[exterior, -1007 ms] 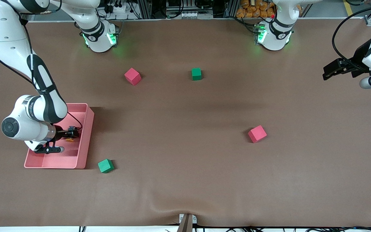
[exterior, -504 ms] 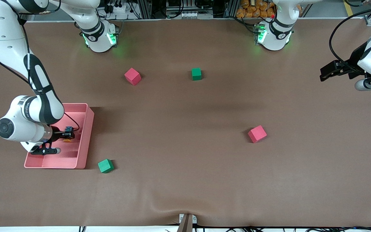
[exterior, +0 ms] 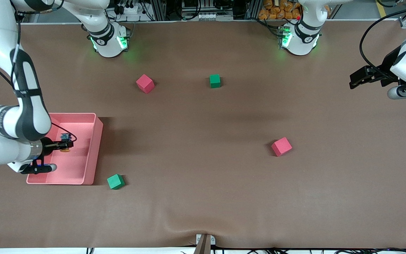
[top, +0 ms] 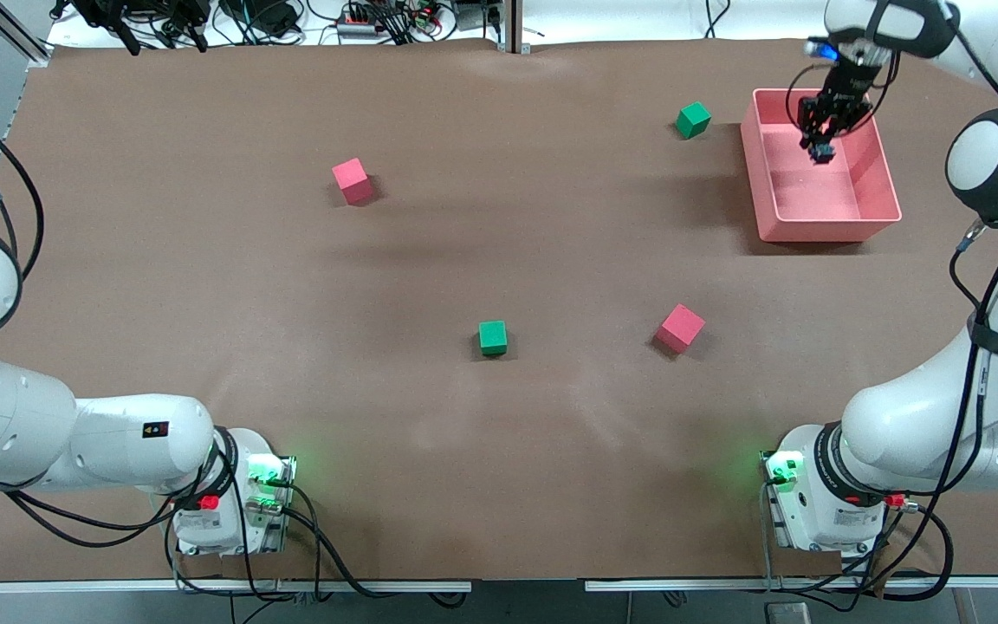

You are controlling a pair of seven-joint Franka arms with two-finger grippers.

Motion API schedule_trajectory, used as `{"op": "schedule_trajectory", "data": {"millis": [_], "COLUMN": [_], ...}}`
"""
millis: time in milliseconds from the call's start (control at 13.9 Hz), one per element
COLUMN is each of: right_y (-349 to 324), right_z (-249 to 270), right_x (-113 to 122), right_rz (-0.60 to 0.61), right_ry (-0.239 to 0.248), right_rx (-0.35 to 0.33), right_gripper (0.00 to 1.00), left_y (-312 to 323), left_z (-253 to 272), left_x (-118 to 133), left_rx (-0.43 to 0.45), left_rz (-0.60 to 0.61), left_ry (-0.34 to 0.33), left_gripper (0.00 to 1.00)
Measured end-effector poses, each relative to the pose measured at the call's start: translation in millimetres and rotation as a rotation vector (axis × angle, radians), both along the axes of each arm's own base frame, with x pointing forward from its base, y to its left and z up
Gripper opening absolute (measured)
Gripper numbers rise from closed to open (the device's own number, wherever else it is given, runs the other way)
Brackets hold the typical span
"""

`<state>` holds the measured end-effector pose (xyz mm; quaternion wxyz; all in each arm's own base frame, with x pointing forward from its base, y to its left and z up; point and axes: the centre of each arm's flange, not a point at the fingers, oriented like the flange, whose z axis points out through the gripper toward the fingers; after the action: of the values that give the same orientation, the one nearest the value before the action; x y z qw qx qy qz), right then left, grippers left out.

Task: Place and upright button with both arms
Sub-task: 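Lift the button out of the tray with the right gripper toward table center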

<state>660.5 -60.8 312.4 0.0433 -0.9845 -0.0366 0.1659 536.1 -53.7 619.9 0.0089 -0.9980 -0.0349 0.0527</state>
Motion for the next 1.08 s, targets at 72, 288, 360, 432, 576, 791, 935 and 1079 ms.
{"op": "schedule_trajectory", "data": {"millis": [72,288,360,432,576,791,935,1079], "right_y": [14.1,80.1,110.1,141.8,212.2,301.6,351.9,400.8], "right_z": [19.1,68.0,79.6,87.4,101.2,125.1,127.8,114.8], "right_x": [0.7,0.1,-1.1,-2.8,-10.0,-18.1,-26.1,-35.9], "right_rz": [-0.001,-0.030,-0.036,-0.055,-0.130,-0.156,-0.163,-0.181], "right_ry": [0.012,0.047,0.053,0.052,0.046,-0.033,-0.080,-0.111], "right_rx": [-0.005,-0.044,-0.054,-0.058,-0.037,0.006,0.029,0.055], "right_gripper": [0.39,0.39,0.39,0.39,0.39,0.39,0.39,0.39], "left_y": [-0.4,-5.6,-9.0,-13.4,-23.6,-36.8,-43.5,-47.3], "left_z": [0.0,-2.0,-5.5,-11.1,-27.4,-53.6,-68.4,-80.6], "left_x": [0.0,0.4,1.9,4.2,12.0,25.9,31.4,35.5], "left_rx": [0.000,0.000,-0.001,-0.001,-0.005,-0.012,-0.015,-0.016], "left_rz": [-0.001,-0.010,-0.017,-0.026,-0.045,-0.069,-0.082,-0.088], "left_ry": [0.000,0.004,0.010,0.021,0.045,0.068,0.091,0.112], "left_gripper": [1.00,1.00,1.00,1.00,1.00,1.00,1.00,1.00]}}
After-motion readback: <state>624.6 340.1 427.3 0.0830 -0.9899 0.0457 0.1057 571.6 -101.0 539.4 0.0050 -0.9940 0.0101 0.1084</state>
